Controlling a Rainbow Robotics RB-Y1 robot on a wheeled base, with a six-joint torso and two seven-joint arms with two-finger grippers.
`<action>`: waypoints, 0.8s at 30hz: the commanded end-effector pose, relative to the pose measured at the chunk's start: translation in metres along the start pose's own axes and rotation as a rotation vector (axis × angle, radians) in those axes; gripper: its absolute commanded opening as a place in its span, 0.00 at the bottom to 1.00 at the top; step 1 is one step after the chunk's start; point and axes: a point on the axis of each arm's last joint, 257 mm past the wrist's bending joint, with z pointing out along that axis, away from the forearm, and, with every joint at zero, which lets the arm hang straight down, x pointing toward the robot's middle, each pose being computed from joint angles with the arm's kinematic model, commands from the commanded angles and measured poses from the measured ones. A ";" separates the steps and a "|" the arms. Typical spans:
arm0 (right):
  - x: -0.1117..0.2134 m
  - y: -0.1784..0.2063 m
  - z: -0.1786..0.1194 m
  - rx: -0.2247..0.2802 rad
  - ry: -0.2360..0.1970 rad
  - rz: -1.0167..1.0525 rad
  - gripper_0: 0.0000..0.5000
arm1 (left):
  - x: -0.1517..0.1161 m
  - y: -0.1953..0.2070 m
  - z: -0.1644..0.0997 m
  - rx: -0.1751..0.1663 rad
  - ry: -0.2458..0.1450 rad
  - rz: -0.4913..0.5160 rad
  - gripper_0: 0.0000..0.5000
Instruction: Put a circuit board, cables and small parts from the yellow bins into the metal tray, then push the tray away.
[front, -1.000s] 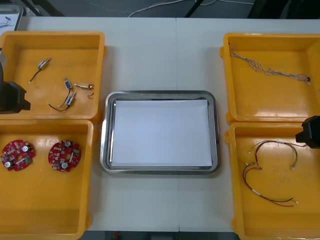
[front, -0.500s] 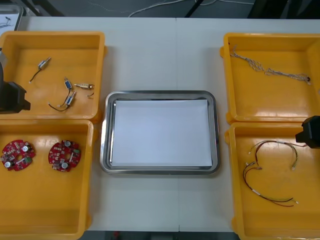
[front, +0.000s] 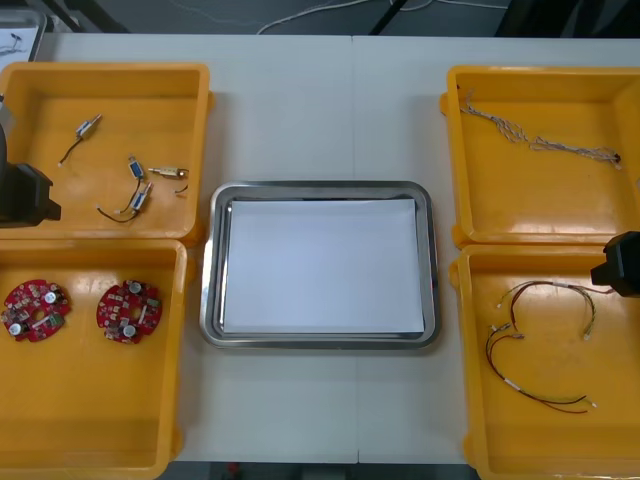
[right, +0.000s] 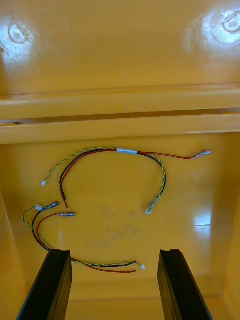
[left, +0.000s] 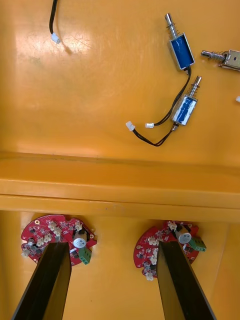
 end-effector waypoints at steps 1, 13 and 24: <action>-0.006 -0.005 -0.010 0.011 -0.036 -0.007 1.00 | -0.012 0.017 -0.016 -0.046 -0.049 0.103 1.00; -0.006 -0.005 -0.010 0.011 -0.036 -0.007 1.00 | -0.012 0.017 -0.016 -0.046 -0.049 0.103 1.00; -0.006 -0.005 -0.010 0.011 -0.036 -0.007 1.00 | -0.012 0.017 -0.016 -0.046 -0.049 0.103 1.00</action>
